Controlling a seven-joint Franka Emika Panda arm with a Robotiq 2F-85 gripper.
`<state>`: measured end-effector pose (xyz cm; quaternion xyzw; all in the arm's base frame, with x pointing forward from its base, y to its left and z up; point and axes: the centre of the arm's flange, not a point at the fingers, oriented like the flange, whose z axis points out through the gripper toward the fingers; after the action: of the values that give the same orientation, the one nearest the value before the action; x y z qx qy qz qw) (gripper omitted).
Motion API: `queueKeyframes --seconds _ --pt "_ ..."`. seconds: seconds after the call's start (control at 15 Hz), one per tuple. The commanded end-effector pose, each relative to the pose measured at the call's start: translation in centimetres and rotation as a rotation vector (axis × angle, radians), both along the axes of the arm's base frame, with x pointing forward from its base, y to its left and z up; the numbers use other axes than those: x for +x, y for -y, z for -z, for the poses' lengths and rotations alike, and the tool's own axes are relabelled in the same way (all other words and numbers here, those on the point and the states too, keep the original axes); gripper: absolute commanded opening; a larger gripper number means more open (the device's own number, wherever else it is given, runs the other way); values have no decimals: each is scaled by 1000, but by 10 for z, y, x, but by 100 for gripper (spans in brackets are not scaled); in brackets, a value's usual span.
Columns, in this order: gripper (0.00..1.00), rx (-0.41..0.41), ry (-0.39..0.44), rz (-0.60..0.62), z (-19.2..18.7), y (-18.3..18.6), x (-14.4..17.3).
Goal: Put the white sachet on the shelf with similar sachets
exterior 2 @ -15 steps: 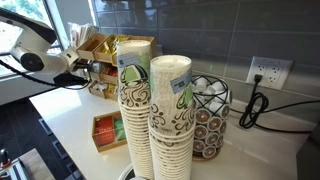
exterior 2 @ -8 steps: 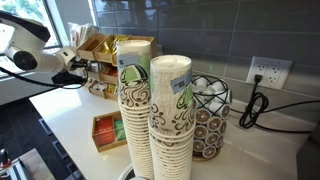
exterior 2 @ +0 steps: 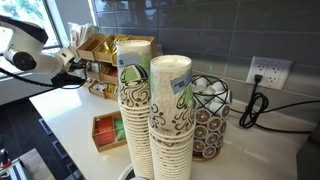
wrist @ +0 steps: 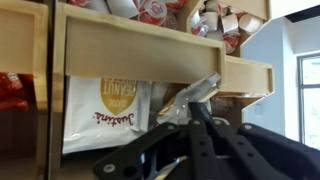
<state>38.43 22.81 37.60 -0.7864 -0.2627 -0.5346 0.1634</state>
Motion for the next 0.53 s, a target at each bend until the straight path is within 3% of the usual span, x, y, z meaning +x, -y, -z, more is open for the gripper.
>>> queueKeyframes --seconds 0.0,0.47 --pt "0 -15 51 46 9 -11 3" --pt "0 -69 83 52 9 -21 14"
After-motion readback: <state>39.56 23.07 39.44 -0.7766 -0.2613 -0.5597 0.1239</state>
